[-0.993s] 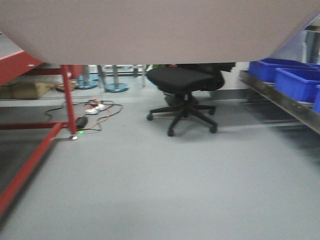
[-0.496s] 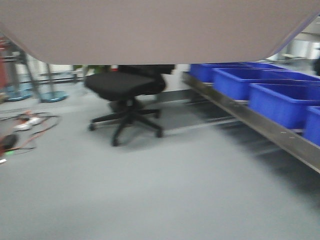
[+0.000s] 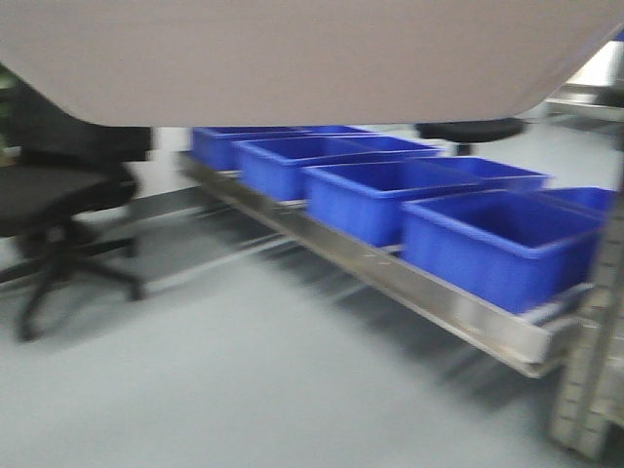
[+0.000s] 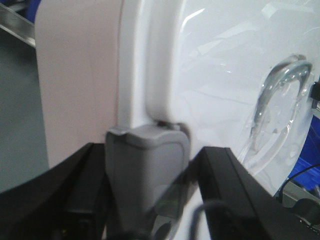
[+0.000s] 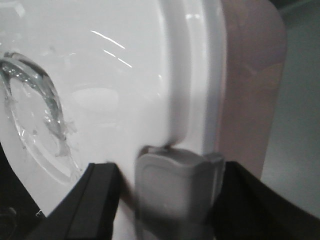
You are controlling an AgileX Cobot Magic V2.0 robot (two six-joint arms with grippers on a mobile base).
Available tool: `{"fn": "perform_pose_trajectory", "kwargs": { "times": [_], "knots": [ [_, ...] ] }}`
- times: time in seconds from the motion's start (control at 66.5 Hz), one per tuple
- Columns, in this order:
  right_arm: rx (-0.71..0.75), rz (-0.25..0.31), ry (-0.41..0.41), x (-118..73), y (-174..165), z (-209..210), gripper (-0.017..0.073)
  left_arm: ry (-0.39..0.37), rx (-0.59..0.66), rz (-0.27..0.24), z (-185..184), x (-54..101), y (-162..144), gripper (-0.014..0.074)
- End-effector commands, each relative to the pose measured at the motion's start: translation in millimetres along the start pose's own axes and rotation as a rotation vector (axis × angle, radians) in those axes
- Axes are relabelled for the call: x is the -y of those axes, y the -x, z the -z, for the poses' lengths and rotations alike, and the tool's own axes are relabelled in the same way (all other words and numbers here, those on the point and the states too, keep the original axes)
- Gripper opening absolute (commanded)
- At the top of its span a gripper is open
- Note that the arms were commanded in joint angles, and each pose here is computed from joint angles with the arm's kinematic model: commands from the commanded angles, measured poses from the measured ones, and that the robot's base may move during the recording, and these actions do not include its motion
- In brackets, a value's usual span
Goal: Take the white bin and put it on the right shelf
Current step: 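Turn and drive toward the metal shelf with blue crates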
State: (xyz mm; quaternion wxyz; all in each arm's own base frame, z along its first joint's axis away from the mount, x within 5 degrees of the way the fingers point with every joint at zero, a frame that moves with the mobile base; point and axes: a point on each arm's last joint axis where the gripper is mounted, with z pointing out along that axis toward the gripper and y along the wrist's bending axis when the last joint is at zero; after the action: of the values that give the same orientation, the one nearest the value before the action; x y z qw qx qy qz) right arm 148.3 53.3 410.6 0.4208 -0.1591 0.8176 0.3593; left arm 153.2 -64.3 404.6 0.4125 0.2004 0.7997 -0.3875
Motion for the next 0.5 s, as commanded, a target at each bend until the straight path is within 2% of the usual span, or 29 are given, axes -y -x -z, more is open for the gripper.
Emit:
{"fn": "perform_pose_trajectory", "kwargs": {
  "times": [0.0,0.481],
  "knots": [
    [0.034,-0.007,0.211,-28.4,6.9,8.0,0.0429,-0.181,0.095,0.011,7.6,27.2,12.1,0.0211],
    [0.034,-0.007,0.211,-28.4,6.9,8.0,0.0429,-0.181,0.095,0.011,7.6,27.2,12.1,0.0211]
  ]
}}
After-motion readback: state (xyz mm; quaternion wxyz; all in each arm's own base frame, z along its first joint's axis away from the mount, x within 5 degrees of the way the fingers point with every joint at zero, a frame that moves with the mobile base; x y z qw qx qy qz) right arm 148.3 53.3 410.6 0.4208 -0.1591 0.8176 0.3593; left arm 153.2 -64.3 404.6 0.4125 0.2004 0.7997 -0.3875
